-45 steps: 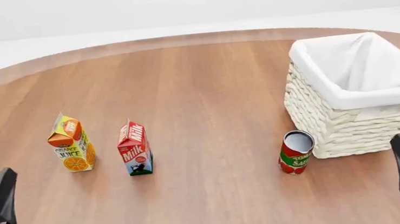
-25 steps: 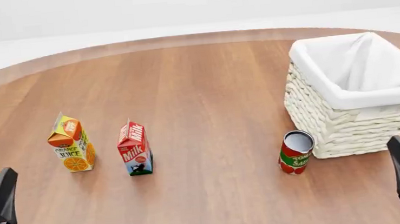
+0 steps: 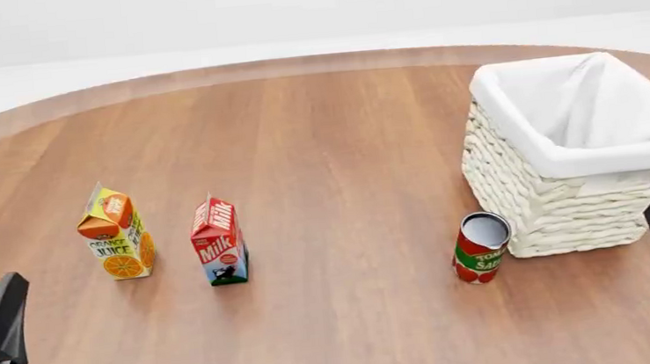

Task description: Pick the milk and place it in the basket.

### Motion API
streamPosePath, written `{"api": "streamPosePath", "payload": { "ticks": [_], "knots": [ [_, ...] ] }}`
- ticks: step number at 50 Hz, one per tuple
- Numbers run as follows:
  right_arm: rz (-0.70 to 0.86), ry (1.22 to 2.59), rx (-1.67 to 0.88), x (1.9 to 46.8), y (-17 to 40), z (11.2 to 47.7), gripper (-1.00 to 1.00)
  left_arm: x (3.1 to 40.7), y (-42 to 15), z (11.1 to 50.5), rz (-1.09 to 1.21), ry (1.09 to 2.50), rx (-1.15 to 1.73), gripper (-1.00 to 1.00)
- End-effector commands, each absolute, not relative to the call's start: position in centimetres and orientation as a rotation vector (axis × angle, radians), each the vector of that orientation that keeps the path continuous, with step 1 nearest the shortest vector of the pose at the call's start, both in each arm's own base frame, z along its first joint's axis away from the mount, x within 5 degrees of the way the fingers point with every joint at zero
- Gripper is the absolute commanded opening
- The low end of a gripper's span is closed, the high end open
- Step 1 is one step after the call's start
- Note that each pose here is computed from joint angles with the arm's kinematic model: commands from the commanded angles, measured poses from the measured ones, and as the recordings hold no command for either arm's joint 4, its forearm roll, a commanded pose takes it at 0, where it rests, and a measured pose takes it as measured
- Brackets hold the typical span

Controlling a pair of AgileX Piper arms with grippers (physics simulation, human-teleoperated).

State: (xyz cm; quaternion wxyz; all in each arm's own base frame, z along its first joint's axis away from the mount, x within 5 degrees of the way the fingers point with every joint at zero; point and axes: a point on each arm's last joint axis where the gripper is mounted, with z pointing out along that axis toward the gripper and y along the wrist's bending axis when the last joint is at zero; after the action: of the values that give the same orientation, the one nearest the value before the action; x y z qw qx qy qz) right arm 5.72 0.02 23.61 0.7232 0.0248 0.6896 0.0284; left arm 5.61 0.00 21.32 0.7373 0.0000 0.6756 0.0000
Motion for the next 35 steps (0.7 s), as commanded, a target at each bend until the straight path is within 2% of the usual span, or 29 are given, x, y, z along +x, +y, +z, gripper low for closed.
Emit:
{"api": "streamPosePath", "payload": {
  "ticks": [1, 17, 35],
  "knots": [
    [0.077, 1.501, 0.067, 4.8, 0.0, 25.9, 1.0, 5.6, 0.0, 21.3, 0.0, 1.484, 0.0, 1.0],
    [0.067, 1.475, 0.095, 3.1, -0.1, 29.3, 1.0, 5.6, 0.0, 21.3, 0.0, 1.484, 0.0, 1.0],
    [0.1, 1.453, 0.014, 1.1, 0.1, 34.2, 1.0, 5.6, 0.0, 21.3, 0.0, 1.484, 0.0, 1.0]
  ]
}}
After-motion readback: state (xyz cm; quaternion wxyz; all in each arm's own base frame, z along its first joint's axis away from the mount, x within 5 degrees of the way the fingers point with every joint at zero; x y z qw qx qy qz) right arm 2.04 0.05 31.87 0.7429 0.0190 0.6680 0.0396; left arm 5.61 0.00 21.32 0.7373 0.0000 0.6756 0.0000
